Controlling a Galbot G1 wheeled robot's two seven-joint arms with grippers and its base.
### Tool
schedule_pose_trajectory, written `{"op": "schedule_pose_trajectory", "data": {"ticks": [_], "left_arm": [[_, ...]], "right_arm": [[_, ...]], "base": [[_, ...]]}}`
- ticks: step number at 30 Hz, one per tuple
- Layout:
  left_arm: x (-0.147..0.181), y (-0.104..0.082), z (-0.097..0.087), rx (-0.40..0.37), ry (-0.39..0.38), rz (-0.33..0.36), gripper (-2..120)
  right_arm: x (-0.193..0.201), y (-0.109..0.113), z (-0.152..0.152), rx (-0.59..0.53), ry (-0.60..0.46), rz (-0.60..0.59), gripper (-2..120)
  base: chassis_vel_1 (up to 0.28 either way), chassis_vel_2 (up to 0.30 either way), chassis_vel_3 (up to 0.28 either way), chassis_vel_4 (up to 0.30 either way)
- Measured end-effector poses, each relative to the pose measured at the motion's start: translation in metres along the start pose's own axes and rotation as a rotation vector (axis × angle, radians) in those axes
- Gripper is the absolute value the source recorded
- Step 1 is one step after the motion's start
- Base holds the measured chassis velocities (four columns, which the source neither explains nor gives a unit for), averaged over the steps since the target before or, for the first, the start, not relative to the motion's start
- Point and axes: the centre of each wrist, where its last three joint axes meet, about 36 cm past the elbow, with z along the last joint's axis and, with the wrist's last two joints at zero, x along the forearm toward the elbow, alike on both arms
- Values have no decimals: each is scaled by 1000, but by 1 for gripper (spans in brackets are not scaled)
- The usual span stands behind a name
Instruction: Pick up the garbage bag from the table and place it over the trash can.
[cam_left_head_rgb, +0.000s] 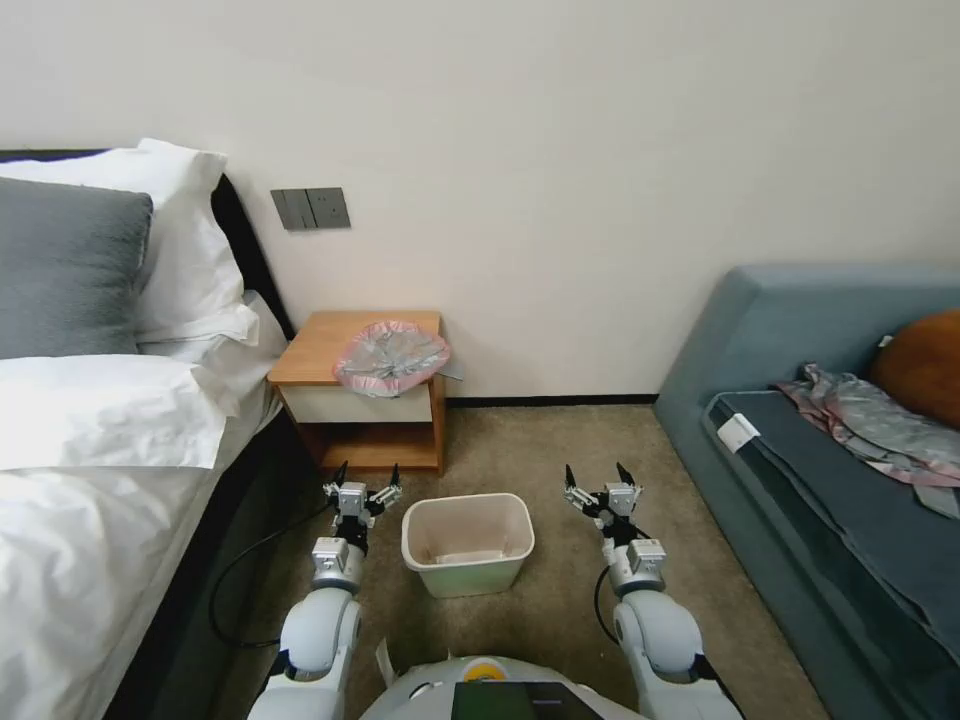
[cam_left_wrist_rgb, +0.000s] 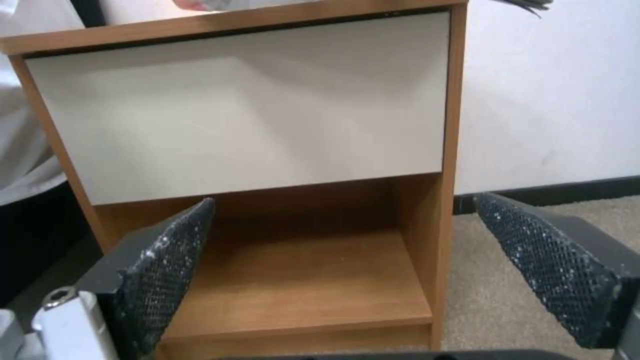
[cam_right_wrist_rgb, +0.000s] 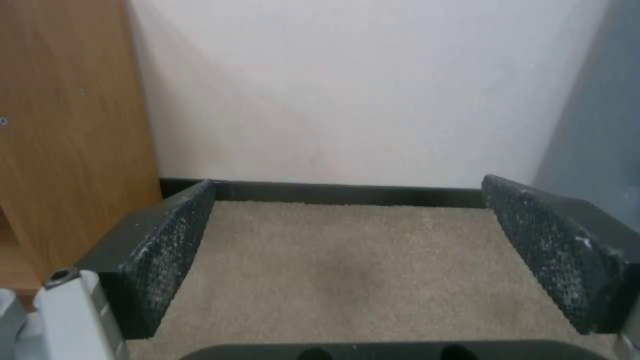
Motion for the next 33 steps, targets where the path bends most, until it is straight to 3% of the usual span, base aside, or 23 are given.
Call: {"op": "schedule_pose_trajectory", "data": {"ticks": [7, 19, 23, 27, 33], "left_arm": [[21, 2, -27, 15, -42, -39, 100], [80, 6, -107, 63, -145, -132, 100], [94, 6, -127, 76, -164, -155, 100], [103, 8, -127, 50, -86, -159, 100], [104, 8, -126, 46, -75, -158, 100]], "right_arm": [[14, -5, -28, -8, -49, 13, 100], [71, -16, -132, -46, -211, 37, 100], [77, -13, -141, -111, -193, 23, 100], [76, -12, -137, -124, -180, 16, 100], [74, -12, -132, -174, -152, -8, 100]], "base": [[0, 0, 0, 0], [0, 0, 0, 0], [0, 0, 0, 0], [0, 0, 0, 0], [0, 0, 0, 0]]}}
